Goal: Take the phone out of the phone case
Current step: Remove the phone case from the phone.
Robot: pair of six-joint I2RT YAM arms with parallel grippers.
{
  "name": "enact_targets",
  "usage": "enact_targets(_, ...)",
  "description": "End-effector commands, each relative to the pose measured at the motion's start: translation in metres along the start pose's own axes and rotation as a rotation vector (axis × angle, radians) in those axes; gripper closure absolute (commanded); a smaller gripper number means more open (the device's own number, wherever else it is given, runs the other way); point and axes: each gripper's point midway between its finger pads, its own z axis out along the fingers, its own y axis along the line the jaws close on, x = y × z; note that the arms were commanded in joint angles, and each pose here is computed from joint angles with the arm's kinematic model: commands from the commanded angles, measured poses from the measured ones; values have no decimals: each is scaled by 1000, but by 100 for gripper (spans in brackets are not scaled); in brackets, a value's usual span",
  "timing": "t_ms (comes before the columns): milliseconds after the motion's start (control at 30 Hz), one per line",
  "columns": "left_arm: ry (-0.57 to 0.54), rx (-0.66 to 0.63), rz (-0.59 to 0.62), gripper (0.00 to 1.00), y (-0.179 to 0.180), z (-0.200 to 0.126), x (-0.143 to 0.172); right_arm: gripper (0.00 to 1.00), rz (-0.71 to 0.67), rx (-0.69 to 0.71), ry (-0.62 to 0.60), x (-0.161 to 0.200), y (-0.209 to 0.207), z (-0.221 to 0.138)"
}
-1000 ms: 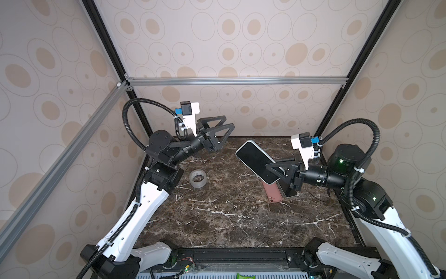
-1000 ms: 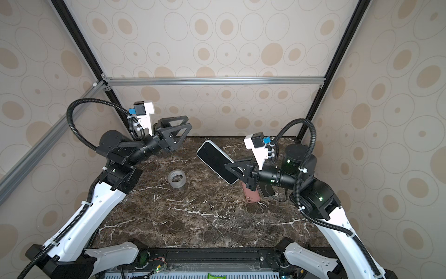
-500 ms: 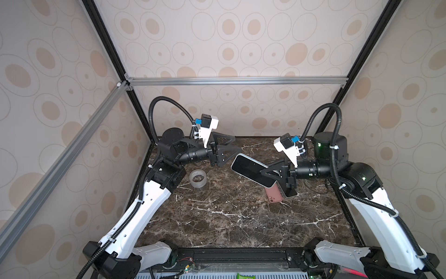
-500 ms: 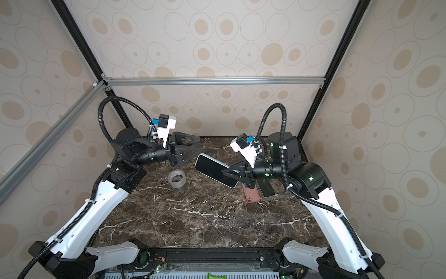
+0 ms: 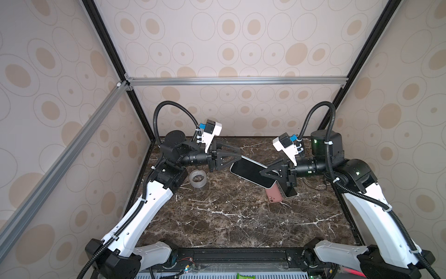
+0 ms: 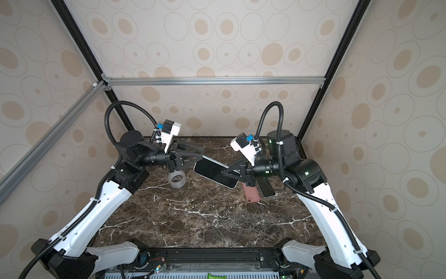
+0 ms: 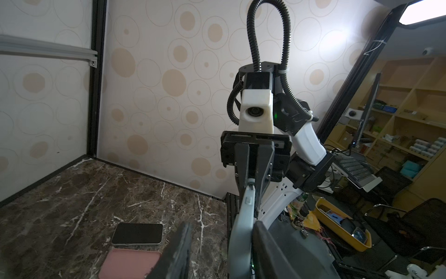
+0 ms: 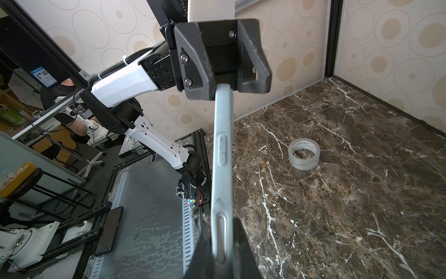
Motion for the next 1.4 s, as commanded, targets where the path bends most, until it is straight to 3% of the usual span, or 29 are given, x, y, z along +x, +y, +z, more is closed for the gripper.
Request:
enact_targets(0, 15, 50, -2, 67, -7, 0, 2, 100, -66, -47, -16, -5, 9, -2)
enact_targets(333, 43, 89, -66, 100, -7, 4, 14, 100, -186, 5, -19, -3, -1, 0)
enact_targets(600, 81, 121, -166, 100, -2, 8, 25, 100, -700, 183, -43, 9, -29, 1)
enact_targets(767, 89, 167, -221, 100, -8, 9, 29, 100, -921, 254, -28, 7, -34, -3)
enact_targets(1133, 134, 222, -301, 100, -9, 19, 46, 100, -1130, 367, -53, -6, -34, -14)
enact_targets(1367, 170, 228, -387, 100, 1, 24, 57, 100, -1266, 362, 24, -2, -27, -9)
